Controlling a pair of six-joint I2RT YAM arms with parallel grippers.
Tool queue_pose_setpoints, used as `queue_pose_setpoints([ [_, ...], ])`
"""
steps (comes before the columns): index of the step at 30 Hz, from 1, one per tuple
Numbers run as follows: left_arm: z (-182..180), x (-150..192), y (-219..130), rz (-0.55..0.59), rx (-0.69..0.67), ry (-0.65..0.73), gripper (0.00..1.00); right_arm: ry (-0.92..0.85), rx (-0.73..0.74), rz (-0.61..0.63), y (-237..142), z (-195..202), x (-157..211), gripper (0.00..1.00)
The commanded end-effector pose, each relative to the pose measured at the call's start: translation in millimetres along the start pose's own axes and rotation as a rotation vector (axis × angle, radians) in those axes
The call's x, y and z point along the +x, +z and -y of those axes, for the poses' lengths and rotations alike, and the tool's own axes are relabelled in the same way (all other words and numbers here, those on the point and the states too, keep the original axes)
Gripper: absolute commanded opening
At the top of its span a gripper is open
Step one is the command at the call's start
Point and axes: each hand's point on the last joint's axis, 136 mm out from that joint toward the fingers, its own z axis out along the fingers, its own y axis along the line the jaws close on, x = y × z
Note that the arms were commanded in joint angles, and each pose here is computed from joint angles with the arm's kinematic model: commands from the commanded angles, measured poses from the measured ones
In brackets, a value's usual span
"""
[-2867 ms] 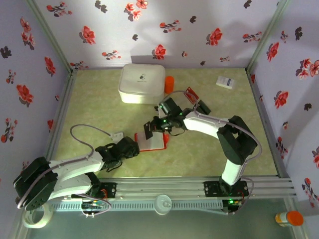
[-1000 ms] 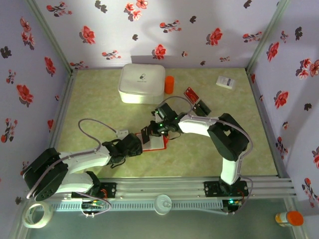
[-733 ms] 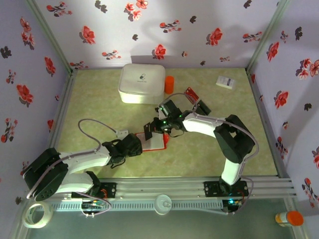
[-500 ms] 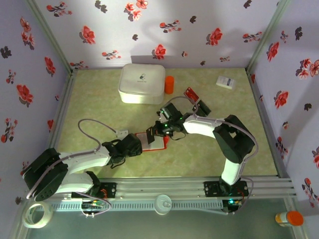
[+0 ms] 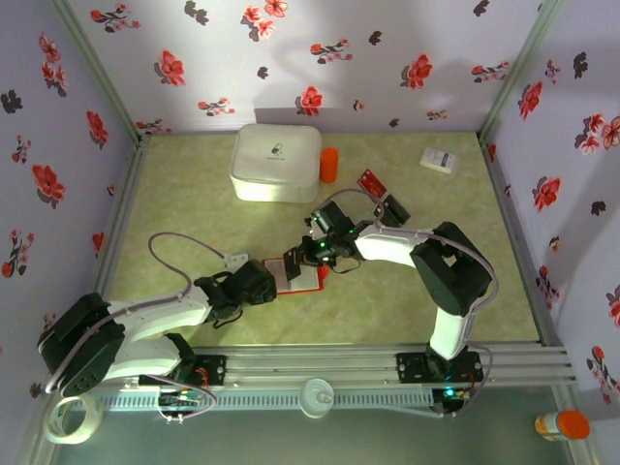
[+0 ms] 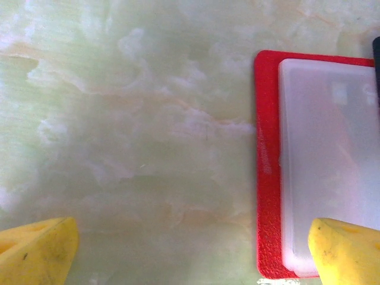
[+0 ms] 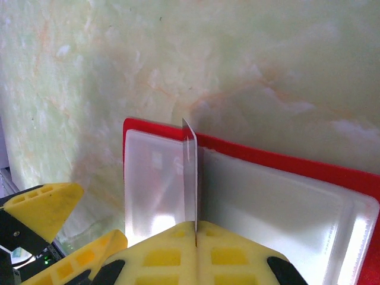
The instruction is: Put the credit cards into the card holder
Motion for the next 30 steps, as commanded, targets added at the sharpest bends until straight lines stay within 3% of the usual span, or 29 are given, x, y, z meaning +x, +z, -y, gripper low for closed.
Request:
queue_pose_setpoints([
  [1,6,-11,-7,0.012,0.007,0.009,1.00,0.019,0.034,-0.029,9,16,10,0.00],
  [12,23,-17,7,-0.007,-0.007,0.062,1.00,0.022,0.029,-0.029,8,15,11,0.00],
  [30,-18,15,17,-0.050,-0.080,0.007,1.00,0.047,-0.027,0.103,-32,8,-10,0.00],
])
